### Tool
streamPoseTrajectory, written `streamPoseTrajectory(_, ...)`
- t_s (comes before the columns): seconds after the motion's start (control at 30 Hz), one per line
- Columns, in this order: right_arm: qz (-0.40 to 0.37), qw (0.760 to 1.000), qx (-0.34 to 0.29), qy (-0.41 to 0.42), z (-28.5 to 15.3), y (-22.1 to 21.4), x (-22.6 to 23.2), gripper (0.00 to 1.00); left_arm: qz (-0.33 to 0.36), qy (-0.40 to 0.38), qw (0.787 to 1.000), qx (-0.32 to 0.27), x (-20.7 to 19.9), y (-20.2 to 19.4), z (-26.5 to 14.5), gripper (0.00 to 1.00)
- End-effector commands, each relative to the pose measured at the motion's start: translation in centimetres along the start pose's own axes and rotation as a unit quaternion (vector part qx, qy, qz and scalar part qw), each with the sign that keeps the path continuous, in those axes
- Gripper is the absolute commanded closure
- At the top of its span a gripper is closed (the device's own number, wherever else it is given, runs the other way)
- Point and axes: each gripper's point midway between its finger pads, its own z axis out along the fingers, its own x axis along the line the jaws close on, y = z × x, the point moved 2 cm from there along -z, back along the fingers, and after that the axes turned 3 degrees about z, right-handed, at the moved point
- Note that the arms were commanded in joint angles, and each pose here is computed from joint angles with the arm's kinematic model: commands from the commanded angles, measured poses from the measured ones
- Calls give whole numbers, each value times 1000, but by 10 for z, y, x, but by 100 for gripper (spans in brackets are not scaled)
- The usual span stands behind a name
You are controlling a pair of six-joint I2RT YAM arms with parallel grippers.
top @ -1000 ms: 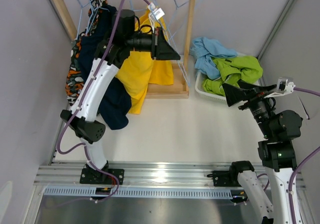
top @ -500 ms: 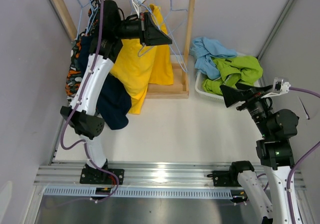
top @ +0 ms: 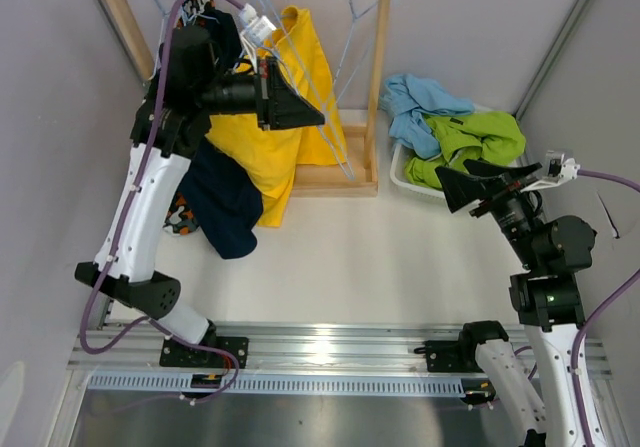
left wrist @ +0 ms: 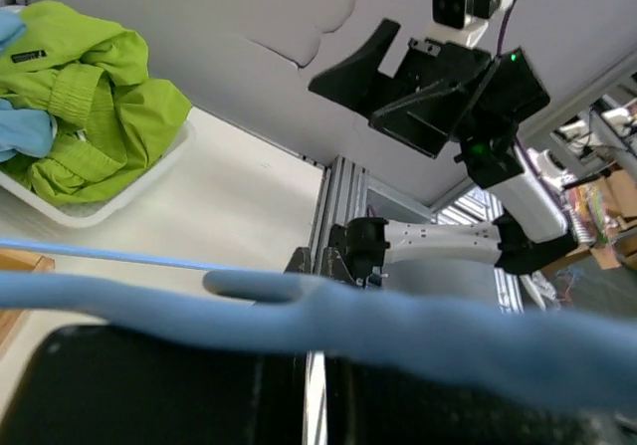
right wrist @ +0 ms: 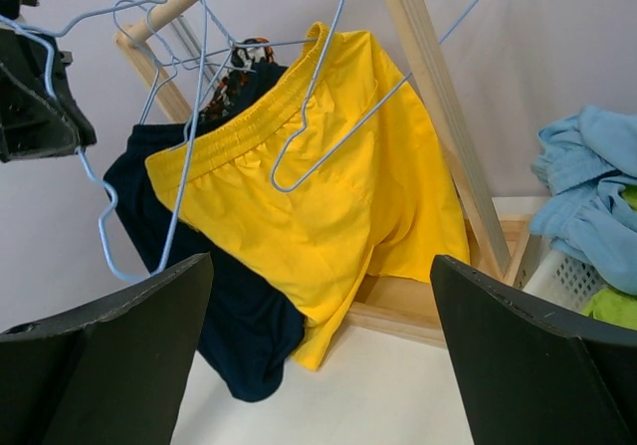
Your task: Remove the shorts from the hanger
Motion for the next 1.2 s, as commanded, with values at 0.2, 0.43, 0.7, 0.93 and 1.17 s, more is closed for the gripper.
streamPoseTrajectory(0.2,-25,998,-9,51,-5,28,36,0,62,135,980,133,20,-78,52,100)
streamPoseTrajectory(0.43,-47,997,5,68,-13,22,42,0,72,150,974,151,22,-86,61,100)
streamPoseTrajectory(0.7,-52,989,75,117,44,33,47,0,129,-76,955,255,-112,-164,89,99)
streamPoseTrajectory(0.93,-22,991,81,107,80,33,31,0,134,-137,959,209,-167,-159,53,99)
streamPoseTrajectory(1.17,2,992,61,107,77,25,26,0,130,-151,961,194,-180,-155,36,99)
